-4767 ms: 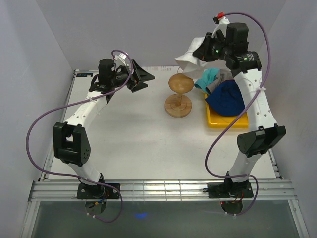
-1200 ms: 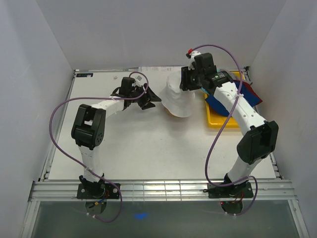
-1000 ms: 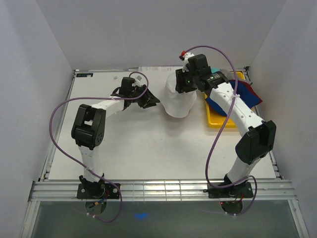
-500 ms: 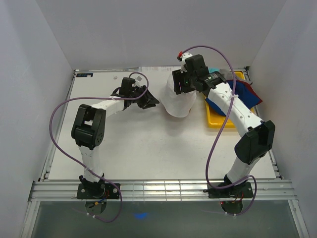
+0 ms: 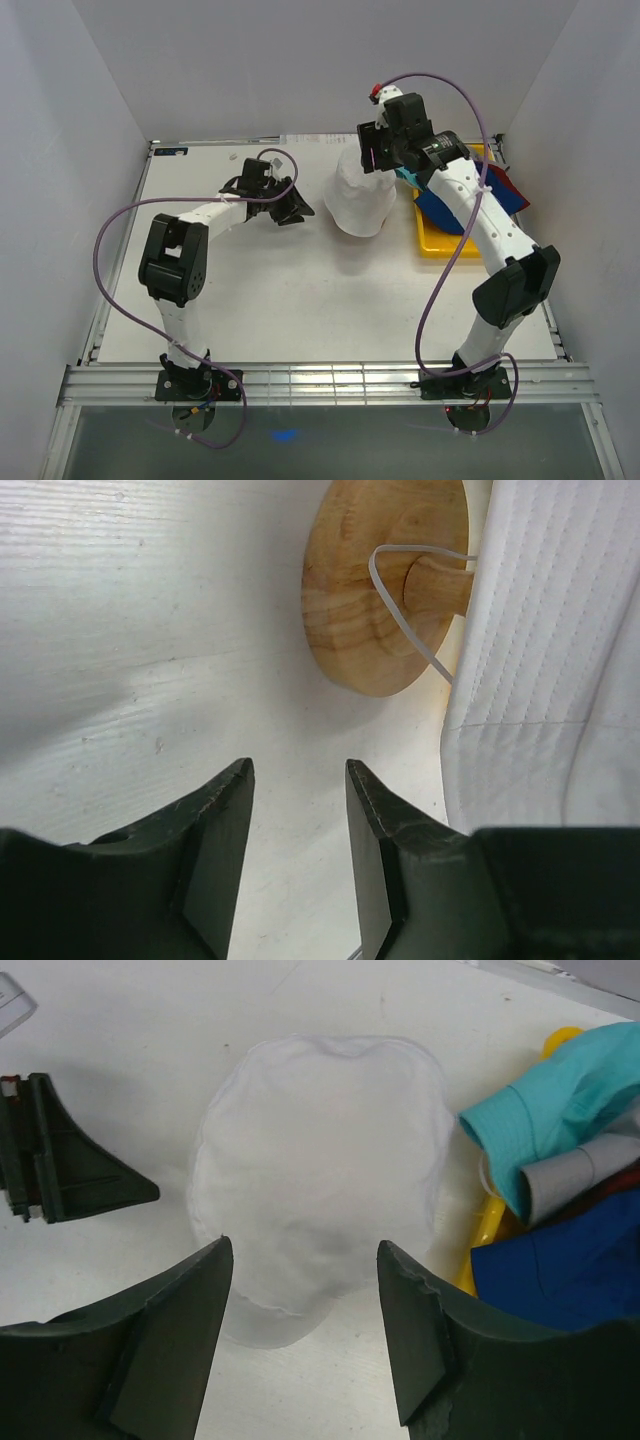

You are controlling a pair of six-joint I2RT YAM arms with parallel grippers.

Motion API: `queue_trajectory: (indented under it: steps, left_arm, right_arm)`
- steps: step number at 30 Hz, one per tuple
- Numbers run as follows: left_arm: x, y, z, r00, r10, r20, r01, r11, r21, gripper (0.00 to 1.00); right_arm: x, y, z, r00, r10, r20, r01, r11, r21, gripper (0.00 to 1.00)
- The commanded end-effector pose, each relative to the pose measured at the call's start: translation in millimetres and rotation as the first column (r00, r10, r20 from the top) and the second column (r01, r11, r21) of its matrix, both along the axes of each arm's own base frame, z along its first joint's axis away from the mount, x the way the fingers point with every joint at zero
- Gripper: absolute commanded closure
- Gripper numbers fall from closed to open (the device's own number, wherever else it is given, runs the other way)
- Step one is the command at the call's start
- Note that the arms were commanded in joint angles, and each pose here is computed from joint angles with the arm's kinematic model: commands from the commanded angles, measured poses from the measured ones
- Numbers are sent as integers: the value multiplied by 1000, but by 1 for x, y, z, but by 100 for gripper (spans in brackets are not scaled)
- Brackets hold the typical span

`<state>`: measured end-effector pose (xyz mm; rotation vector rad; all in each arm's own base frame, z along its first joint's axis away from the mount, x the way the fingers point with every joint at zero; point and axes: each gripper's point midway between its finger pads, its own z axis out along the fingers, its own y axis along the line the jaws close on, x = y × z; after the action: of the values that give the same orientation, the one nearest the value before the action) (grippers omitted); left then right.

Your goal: Stack the hats

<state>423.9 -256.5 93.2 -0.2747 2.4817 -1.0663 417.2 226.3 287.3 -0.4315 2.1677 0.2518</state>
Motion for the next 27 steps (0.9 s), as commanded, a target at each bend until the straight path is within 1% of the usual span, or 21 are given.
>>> queue_trajectory:
  steps: [1, 2, 4, 5, 7, 8, 11, 16, 18, 19, 20, 21, 26, 27]
  left_arm:
    - [-3, 18, 39, 995, 8, 97, -12, 999, 44, 47]
    - [-6, 21, 40, 995, 2, 99, -7, 998, 58, 44]
    - [-8, 26, 50, 993, 4, 122, -12, 998, 66, 42]
    - [-11, 29, 53, 993, 6, 122, -14, 997, 72, 39]
    - [-14, 31, 67, 988, 0, 151, -10, 998, 68, 36]
    - [-17, 32, 71, 988, -2, 156, -9, 998, 67, 34]
    - [-25, 32, 91, 981, -11, 193, 1, 999, 52, 32]
    - [-39, 31, 122, 971, -30, 239, 28, 1000, 11, 31]
    - [-45, 29, 131, 967, -45, 250, 48, 999, -7, 31]
    - [-47, 29, 135, 966, -46, 253, 50, 999, -10, 31]
    - [-49, 29, 144, 961, -47, 271, 53, 998, -17, 30]
    - [-50, 30, 148, 959, -46, 281, 54, 998, -19, 30]
    - [-56, 28, 168, 949, -54, 311, 70, 997, -39, 30]
    - [-57, 27, 169, 949, -57, 311, 75, 996, -44, 30]
  right_arm:
    - [12, -39, 23, 993, -115, 39, 116, 993, -15, 35]
    - [17, -56, 24, 987, -160, 32, 160, 987, -11, 35]
    - [17, -77, 19, 978, -210, -9, 210, 978, 10, 35]
    - [24, -103, 15, 963, -267, -27, 268, 963, 19, 35]
    - [26, -124, -5, 943, -315, -104, 320, 947, 37, 37]
    - [30, -147, -13, 923, -363, -128, 370, 928, 40, 37]
    - [38, -181, -50, 876, -435, -209, 448, 894, 13, 38]
    - [68, -209, -95, 816, -496, -296, 518, 855, -7, 40]
    - [79, -210, -112, 802, -500, -327, 525, 851, -13, 41]
    - [82, -210, -118, 798, -500, -336, 526, 850, -16, 41]
    - [85, -225, -123, 781, -521, -344, 552, 834, -11, 41]
    - [89, -225, -138, 770, -521, -369, 553, 833, -20, 41]
    - [104, -228, -158, 760, -520, -390, 563, 827, -6, 42]
    - [104, -228, -161, 756, -521, -395, 565, 825, -8, 45]
